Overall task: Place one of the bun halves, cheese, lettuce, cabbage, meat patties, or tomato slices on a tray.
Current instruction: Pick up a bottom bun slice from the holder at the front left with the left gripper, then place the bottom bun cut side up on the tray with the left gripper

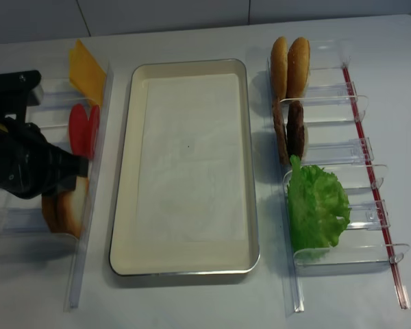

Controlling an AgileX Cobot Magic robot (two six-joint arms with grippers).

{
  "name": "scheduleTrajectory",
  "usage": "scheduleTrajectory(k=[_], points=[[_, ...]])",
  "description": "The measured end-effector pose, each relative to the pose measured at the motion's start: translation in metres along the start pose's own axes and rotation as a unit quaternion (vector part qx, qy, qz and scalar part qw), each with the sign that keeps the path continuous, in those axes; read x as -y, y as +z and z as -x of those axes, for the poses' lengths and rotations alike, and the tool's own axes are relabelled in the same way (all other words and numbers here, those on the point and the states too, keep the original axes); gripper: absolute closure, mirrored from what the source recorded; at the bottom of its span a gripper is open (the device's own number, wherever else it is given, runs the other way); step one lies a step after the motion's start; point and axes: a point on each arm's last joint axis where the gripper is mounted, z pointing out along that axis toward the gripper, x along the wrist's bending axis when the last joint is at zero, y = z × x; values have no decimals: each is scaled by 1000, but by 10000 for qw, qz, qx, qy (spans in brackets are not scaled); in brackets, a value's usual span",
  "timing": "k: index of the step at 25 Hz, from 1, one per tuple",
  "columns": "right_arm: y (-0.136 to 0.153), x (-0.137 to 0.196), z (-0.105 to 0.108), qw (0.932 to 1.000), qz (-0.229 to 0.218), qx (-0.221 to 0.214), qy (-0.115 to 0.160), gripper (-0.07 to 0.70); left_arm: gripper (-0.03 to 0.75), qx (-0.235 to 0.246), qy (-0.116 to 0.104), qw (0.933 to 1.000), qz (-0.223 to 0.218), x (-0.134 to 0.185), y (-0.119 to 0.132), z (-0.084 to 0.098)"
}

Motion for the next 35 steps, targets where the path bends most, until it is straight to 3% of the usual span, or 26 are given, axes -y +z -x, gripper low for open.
scheduleTrajectory(k=[10, 21, 30, 35], points=[[0, 0, 0, 10000, 0, 0, 0, 172, 603, 53, -110, 9999, -66, 1, 0, 1], [0, 0, 0, 10000, 0, 0, 0, 172, 603, 166, -109, 9996, 180, 8, -21, 7], [0, 0, 0, 10000, 0, 0, 0, 172, 605, 432, -94, 9948, 915, 26, -65, 19], [0, 0, 0, 10000, 0, 0, 0, 172, 605, 974, -179, 9880, 1189, 30, -77, 30]])
